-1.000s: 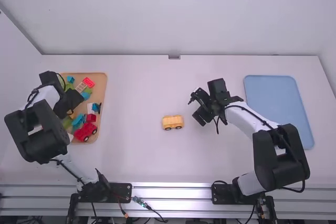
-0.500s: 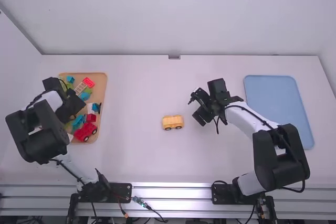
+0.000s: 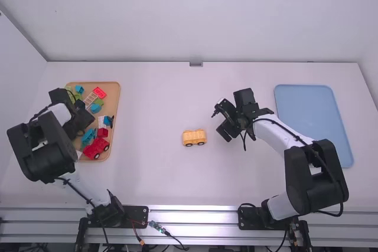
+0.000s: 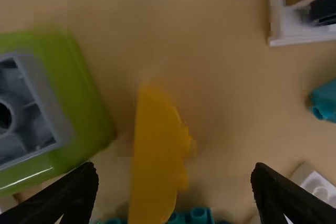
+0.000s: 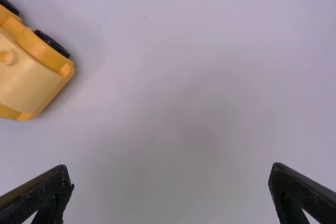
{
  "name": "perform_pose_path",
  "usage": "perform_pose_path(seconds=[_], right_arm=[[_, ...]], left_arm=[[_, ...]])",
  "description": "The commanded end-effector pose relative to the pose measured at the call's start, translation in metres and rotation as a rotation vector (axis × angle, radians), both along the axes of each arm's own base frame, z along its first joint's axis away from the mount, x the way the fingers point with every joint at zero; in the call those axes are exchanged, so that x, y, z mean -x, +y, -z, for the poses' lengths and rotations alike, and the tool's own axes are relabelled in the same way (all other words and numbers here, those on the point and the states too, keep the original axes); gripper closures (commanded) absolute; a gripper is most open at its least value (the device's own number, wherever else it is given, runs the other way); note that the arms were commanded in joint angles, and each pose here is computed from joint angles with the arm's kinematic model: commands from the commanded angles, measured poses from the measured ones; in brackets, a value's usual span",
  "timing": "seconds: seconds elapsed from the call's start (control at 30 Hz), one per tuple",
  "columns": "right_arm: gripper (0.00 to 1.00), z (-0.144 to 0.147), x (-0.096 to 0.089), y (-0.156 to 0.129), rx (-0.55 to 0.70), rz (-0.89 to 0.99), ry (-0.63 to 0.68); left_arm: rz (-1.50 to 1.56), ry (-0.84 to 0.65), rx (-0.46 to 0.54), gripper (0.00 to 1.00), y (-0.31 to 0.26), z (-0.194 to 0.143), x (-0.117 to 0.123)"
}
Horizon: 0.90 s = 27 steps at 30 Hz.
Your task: Assemble lego blocks to make yellow taxi
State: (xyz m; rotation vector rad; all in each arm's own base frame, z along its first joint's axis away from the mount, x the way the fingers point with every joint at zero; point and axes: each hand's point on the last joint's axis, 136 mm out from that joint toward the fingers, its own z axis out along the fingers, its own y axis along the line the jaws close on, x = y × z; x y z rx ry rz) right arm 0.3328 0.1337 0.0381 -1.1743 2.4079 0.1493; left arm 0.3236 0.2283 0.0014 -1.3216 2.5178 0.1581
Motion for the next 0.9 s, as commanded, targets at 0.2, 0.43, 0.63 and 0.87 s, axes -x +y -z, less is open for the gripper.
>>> perform_pose_path(seconds=[0.2, 0.43, 0.63, 0.87], right_arm=[[0.01, -0.006, -0.002, 0.002, -0.005, 0.002, -0.012], [0.01, -0.006, -0.002, 0.002, -0.005, 0.002, -0.013], [0.00, -0.006, -0.002, 0.002, -0.006, 0.002, -0.013], [0.01, -0.006, -0.002, 0.001, -0.005, 0.002, -0.013]], left_arm=[[-0.020, 0.064, 0.035, 0.34, 0.006, 0.026, 0.000], [-0.020, 0.077, 0.045, 0.44, 0.003, 0.027, 0.003], [-0.030, 0.082, 0.047, 0.60, 0.004, 0.028, 0.005], [-0.028, 0.083, 0.039, 0.68, 0.004, 0.027, 0.004]])
